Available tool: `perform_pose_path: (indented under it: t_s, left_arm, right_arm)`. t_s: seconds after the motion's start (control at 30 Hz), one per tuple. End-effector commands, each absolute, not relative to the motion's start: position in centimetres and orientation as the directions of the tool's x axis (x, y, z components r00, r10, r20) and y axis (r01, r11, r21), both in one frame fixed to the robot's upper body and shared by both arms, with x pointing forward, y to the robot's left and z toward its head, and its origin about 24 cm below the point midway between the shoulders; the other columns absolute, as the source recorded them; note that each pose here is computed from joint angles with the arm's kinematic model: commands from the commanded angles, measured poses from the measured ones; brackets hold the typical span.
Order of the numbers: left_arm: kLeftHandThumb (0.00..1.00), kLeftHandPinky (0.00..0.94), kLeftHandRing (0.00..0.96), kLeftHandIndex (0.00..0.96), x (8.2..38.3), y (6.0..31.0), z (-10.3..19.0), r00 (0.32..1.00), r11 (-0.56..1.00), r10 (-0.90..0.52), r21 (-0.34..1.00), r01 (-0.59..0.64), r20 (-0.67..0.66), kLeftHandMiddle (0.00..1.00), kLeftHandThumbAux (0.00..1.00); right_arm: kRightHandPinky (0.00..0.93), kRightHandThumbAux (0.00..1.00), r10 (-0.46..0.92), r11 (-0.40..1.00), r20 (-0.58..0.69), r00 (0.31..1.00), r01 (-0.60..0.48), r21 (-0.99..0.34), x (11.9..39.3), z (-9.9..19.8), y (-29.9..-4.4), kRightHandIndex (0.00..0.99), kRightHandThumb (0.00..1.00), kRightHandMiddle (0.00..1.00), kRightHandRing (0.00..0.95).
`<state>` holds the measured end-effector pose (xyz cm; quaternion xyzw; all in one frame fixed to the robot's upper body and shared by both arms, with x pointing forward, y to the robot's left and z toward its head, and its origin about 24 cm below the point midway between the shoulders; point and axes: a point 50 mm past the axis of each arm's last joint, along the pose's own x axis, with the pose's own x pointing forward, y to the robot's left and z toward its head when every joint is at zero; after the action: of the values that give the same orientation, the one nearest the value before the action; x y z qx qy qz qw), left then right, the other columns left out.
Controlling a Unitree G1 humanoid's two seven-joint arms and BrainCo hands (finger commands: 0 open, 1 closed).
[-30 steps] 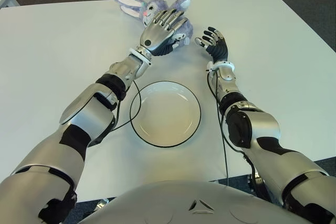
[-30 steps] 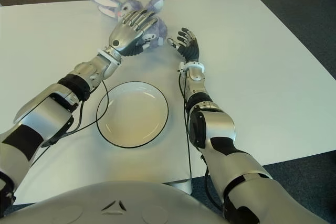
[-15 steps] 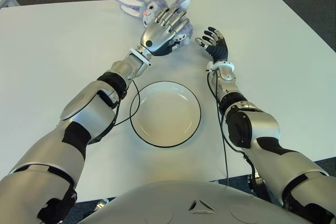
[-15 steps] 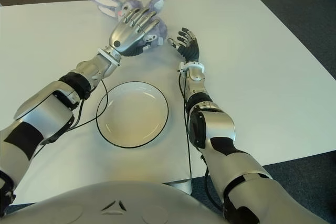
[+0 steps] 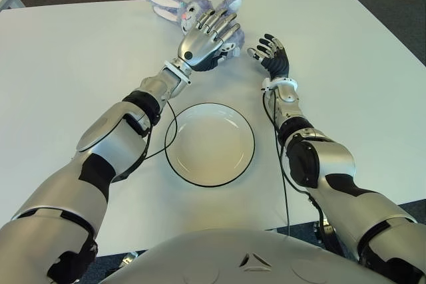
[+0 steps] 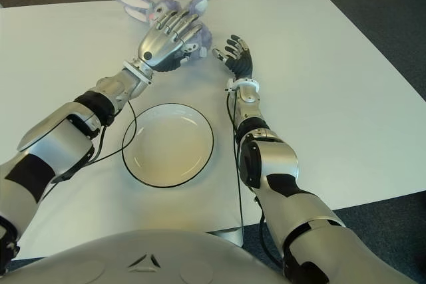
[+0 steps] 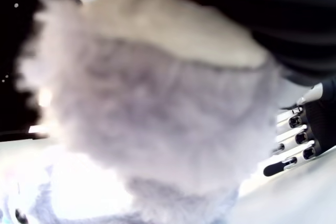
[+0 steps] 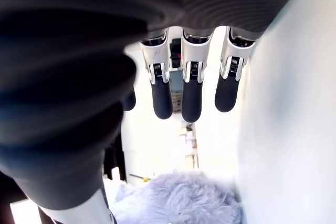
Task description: Put the doll into the plate.
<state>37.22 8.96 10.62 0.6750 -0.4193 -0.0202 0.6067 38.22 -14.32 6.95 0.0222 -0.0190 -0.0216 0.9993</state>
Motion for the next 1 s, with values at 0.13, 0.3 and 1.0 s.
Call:
perform_pose_path:
  t_s: [0.13,0.3,1.0]
  left_arm:
    - [0.624,0.290,0.156,0.080,37.13,8.97,10.97,0.632,0.177,-0.554,0.818,-0.547,0.542,0.096,0.486]
    - [0.655,0.301,0.189,0.119,37.12,8.93,11.00,0.644,0.217,-0.531,0.823,-0.525,0.551,0.131,0.496]
    - [0.835,0.434,0.456,0.397,37.45,8.87,11.54,0.657,0.230,-0.512,0.825,-0.516,0.553,0.497,0.667]
  right_arm:
    - [0.186,0.862,-0.043,0.997,-0.021,0.999,0.045,0.058,37.82,5.75,-14.10,0.148,0.137,0.193,0.185]
    - [0.185,0.860,-0.042,0.997,-0.022,0.999,0.043,0.060,37.82,5.74,-14.08,0.146,0.136,0.186,0.180]
    - [0.168,0.846,-0.038,0.998,-0.020,0.999,0.039,0.051,37.83,5.77,-14.02,0.130,0.097,0.156,0.155]
